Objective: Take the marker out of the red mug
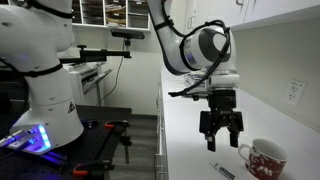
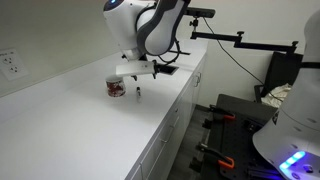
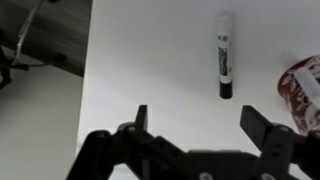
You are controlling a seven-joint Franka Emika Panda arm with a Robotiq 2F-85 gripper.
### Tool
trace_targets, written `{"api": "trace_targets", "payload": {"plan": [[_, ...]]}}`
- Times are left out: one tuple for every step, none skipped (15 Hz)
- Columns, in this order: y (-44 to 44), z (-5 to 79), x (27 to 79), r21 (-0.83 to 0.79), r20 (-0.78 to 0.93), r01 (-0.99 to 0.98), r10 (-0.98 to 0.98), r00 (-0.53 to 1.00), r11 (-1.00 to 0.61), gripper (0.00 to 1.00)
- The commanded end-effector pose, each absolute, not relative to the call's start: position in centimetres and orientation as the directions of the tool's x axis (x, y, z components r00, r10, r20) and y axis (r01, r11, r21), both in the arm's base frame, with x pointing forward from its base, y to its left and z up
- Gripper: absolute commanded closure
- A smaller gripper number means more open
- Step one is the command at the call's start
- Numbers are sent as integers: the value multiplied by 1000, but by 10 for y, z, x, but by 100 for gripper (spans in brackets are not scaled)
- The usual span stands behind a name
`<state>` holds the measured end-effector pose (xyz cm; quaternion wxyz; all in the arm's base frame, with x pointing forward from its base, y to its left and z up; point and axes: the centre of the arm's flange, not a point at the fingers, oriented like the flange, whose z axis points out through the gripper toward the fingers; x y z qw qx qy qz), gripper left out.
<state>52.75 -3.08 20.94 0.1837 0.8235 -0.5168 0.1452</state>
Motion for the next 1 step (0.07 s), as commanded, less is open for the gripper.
{"api": "trace_targets", "payload": {"plan": [[-23,230,507,150,431,-904,-796,425,-401,0]]}}
